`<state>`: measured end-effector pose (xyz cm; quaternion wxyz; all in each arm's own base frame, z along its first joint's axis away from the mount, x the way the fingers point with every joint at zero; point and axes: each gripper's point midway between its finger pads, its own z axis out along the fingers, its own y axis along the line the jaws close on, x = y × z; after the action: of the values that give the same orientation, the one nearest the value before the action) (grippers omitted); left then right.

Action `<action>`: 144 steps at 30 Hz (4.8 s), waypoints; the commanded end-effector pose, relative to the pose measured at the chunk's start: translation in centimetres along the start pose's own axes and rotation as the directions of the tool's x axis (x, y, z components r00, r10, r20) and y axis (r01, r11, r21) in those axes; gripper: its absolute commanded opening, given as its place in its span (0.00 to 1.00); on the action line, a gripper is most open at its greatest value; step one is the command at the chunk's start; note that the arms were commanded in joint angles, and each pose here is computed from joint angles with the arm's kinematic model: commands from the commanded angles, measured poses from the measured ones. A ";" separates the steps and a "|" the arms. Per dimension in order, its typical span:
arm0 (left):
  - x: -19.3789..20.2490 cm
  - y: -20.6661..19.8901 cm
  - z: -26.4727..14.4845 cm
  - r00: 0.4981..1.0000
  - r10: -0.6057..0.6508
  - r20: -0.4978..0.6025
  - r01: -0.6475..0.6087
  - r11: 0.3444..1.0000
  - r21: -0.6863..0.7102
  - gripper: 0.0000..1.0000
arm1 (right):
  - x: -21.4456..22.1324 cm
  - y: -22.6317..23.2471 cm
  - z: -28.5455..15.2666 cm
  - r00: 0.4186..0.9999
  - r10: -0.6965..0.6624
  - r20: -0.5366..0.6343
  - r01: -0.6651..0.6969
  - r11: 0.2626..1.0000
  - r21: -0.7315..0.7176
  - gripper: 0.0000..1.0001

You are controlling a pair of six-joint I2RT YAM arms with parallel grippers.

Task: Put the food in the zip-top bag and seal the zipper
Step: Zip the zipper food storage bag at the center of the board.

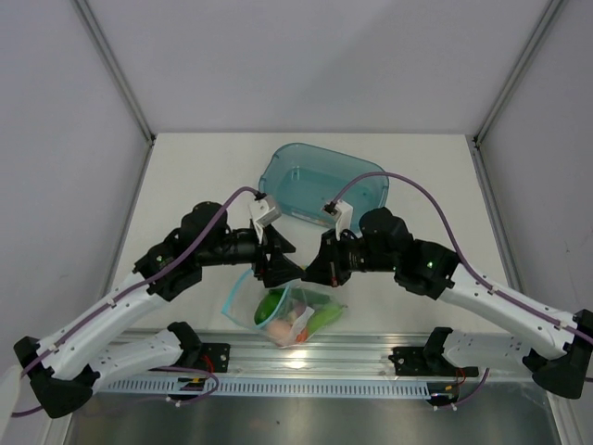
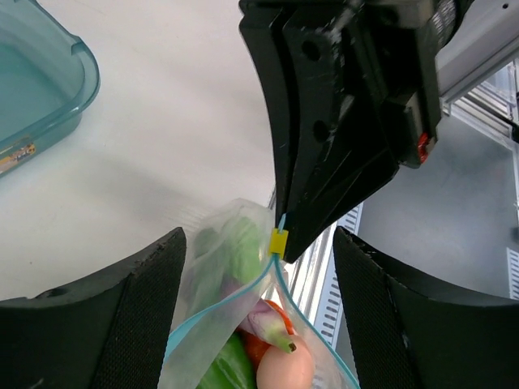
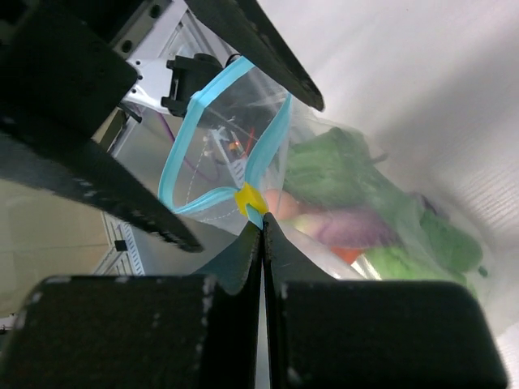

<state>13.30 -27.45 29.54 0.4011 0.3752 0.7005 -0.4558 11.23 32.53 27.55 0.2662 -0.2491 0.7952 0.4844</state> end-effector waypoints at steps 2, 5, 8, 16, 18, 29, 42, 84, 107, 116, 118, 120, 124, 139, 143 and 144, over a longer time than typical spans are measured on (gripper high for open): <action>0.2 -0.4 0.5 0.999 0.032 -0.014 -0.031 0.999 0.033 0.71 | -2.1 2.7 -1.5 0.997 -0.023 0.076 0.029 0.997 -0.074 0.00; 1.1 -0.9 0.7 0.999 0.026 -0.044 -0.023 0.998 0.066 0.63 | -2.0 2.8 -1.7 0.997 -0.023 0.077 0.030 0.996 -0.081 0.00; 1.9 -1.0 0.7 0.997 0.023 -0.073 -0.018 0.997 0.072 0.56 | -1.9 2.7 -1.8 0.997 -0.024 0.073 0.029 0.997 -0.074 0.00; 4.7 -1.6 0.6 0.987 -0.004 -0.160 0.023 0.993 0.120 0.34 | -1.7 2.6 -2.1 0.996 -0.034 0.081 0.040 0.996 -0.075 0.00; 5.4 -1.4 0.5 0.984 -0.013 -0.180 0.033 0.993 0.112 0.29 | -1.5 2.5 -2.1 0.996 -0.042 0.076 0.048 0.996 -0.075 0.00; 4.8 -2.0 -0.6 0.987 -0.021 -0.157 0.037 0.994 0.101 0.01 | 0.1 1.2 -2.1 0.980 -0.185 0.078 0.193 0.973 -0.122 0.29; 4.1 -3.5 0.0 0.988 -0.042 -0.151 0.072 0.977 0.199 0.01 | 1.0 1.4 -1.3 0.938 -0.299 0.177 0.335 0.914 -0.229 0.98; 4.7 -4.8 -0.3 0.988 -0.032 -0.153 0.075 0.956 0.285 0.00 | 1.6 1.2 -1.1 0.923 -0.339 0.183 0.382 0.866 -0.323 0.78; 1.1 -3.6 -0.7 0.998 -0.057 -0.009 0.057 0.987 0.151 0.40 | -1.1 0.6 -0.8 0.924 -0.286 0.254 0.341 0.916 -0.211 0.00; -1.1 -2.3 0.1 0.994 -0.044 0.103 0.035 0.996 0.087 0.38 | -1.8 1.9 -1.2 0.925 -0.251 0.286 0.309 0.934 -0.177 0.00; -1.2 -2.0 0.2 0.993 -0.040 0.110 0.032 0.997 0.077 0.38 | -1.8 2.1 -1.4 0.925 -0.248 0.288 0.308 0.934 -0.182 0.00; -1.3 -2.0 0.3 0.993 -0.036 0.117 0.027 0.997 0.073 0.37 | -1.8 2.4 -1.5 0.926 -0.245 0.288 0.306 0.932 -0.192 0.00; -1.1 -2.0 0.5 0.994 -0.023 0.111 0.016 0.998 0.067 0.28 | -2.2 2.9 -1.7 0.931 -0.207 0.300 0.275 0.938 -0.209 0.00; 0.7 -2.1 0.5 0.996 -0.042 0.082 0.035 0.996 0.084 0.10 | -2.9 3.8 -2.1 0.939 -0.126 0.320 0.211 0.947 -0.244 0.00; 0.9 -2.0 0.6 0.996 -0.055 0.071 0.049 0.995 0.084 0.01 | -3.4 3.7 -2.5 0.931 -0.118 0.344 0.204 0.953 -0.225 0.00; 0.9 -2.1 0.6 0.996 -0.056 0.071 0.050 0.995 0.087 0.00 | -3.6 3.4 -2.5 0.928 -0.120 0.353 0.202 0.958 -0.205 0.00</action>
<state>11.76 -28.32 29.05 0.4025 0.3524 0.6815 -0.4993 10.59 32.51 27.96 0.3457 -0.2760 0.6972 0.5642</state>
